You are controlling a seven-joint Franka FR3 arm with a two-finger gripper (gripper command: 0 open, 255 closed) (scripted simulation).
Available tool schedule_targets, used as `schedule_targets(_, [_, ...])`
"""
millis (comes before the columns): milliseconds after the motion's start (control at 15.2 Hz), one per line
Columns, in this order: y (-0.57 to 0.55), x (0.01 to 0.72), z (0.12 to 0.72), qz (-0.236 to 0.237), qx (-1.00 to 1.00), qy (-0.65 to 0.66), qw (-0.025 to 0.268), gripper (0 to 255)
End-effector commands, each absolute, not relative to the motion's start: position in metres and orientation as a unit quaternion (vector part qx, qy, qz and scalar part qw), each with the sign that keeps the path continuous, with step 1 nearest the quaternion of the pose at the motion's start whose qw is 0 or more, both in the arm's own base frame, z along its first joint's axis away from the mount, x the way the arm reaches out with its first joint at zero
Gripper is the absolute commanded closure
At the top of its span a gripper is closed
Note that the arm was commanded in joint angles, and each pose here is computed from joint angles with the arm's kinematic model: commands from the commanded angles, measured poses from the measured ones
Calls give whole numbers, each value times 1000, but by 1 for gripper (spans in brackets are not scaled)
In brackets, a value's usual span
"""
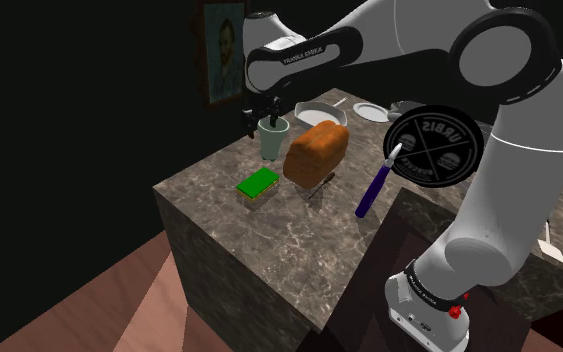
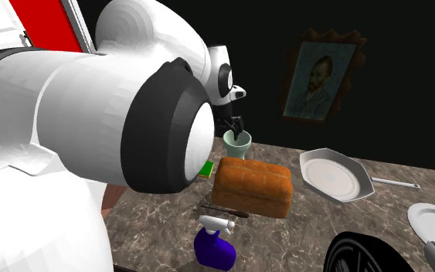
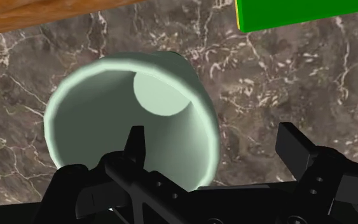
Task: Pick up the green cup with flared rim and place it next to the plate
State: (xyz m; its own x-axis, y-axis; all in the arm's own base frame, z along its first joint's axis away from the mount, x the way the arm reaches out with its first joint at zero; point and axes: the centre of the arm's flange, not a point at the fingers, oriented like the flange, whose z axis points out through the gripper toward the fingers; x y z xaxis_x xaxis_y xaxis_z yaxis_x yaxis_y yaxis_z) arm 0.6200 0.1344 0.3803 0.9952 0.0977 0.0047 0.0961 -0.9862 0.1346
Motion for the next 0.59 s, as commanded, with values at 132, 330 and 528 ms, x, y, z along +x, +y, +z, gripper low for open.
schedule_targets(132, [134, 620, 379, 6, 997, 49, 67, 0])
schedule_targets(330, [134, 620, 379, 6, 997, 49, 67, 0])
schedule_targets(528, [134, 620, 379, 6, 997, 49, 67, 255])
